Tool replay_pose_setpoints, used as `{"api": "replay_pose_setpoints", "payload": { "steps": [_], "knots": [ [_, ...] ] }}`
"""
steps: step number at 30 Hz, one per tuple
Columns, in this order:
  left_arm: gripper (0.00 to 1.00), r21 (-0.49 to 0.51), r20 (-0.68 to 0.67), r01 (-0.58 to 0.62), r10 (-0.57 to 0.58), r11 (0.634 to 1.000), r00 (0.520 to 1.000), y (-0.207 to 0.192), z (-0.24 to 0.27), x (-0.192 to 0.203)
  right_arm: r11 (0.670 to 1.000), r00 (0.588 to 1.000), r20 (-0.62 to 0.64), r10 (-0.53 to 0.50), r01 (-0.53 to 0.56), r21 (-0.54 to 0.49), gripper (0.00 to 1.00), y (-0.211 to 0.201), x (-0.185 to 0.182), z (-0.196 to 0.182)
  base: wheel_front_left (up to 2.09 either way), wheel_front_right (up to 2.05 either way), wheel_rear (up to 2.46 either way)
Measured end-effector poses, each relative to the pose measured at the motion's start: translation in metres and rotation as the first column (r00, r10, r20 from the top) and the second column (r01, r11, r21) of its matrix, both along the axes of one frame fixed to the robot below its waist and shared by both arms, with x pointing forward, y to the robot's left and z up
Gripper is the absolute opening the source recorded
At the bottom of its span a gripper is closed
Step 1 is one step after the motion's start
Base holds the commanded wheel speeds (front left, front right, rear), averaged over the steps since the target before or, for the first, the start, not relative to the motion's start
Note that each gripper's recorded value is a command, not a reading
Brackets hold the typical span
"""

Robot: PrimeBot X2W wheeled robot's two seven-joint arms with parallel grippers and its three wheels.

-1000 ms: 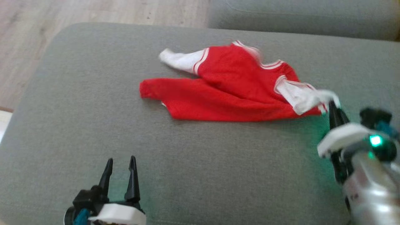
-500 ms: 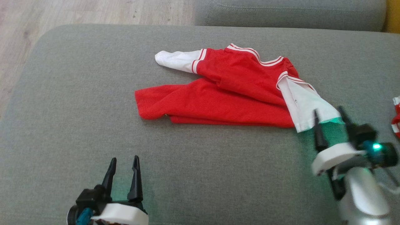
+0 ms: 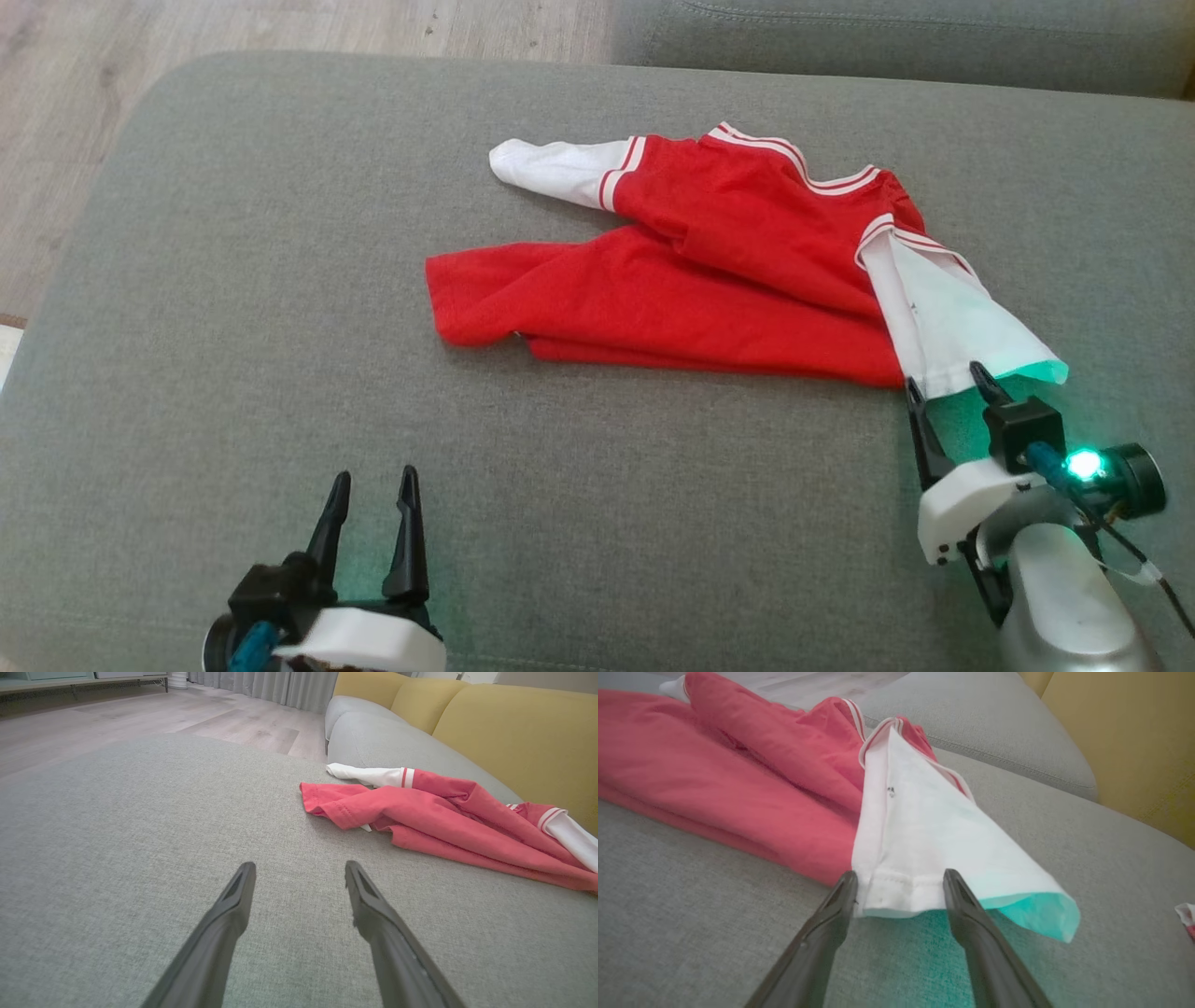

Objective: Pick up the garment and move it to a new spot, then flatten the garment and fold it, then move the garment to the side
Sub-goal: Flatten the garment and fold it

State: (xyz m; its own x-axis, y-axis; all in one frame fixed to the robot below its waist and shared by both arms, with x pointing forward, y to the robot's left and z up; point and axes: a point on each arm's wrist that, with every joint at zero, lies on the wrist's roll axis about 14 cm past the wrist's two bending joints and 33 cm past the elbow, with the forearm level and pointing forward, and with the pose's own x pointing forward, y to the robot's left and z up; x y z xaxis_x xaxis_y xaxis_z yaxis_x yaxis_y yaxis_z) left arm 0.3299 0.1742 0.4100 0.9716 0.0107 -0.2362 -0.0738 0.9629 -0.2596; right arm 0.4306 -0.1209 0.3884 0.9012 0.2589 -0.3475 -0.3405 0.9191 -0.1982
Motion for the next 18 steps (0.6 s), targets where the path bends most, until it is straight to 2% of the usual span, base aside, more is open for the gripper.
{"api": "replay_pose_setpoints", "payload": {
  "steps": [2,4,7,8,9,18],
  "knots": [
    [1.00,0.000,-0.001,0.000,0.000,1.000,1.000,0.000,0.000,0.000,1.000,1.000,-0.012,-0.006,0.006,-0.006,0.88,-0.003,-0.001,-0.004,0.00,0.00,0.00],
    [1.00,0.000,-0.002,0.001,-0.001,1.000,1.000,0.000,-0.001,0.000,1.000,1.000,-0.020,-0.010,0.010,-0.008,0.73,-0.004,-0.003,-0.006,0.00,0.00,0.00],
    [1.00,0.000,-0.002,0.004,-0.004,1.000,1.000,-0.001,-0.001,0.001,1.000,1.000,-0.028,-0.015,0.014,-0.007,0.31,-0.005,-0.004,-0.008,0.00,0.00,0.00],
    [1.00,-0.001,-0.001,0.006,-0.006,1.000,1.000,-0.002,0.000,0.001,1.000,0.999,-0.031,-0.016,0.015,-0.006,0.12,-0.005,-0.005,-0.009,0.00,0.00,0.00],
    [1.00,-0.001,0.000,0.007,-0.007,1.000,1.000,-0.002,0.000,0.001,1.000,0.999,-0.034,-0.017,0.017,-0.005,0.00,-0.005,-0.006,-0.010,0.00,0.00,0.00],
    [1.00,-0.002,0.014,0.016,-0.016,1.000,1.000,-0.005,0.004,0.002,0.999,0.999,0.030,-0.012,0.010,0.041,0.00,0.003,0.003,0.012,0.00,0.00,0.00]
  ]
}}
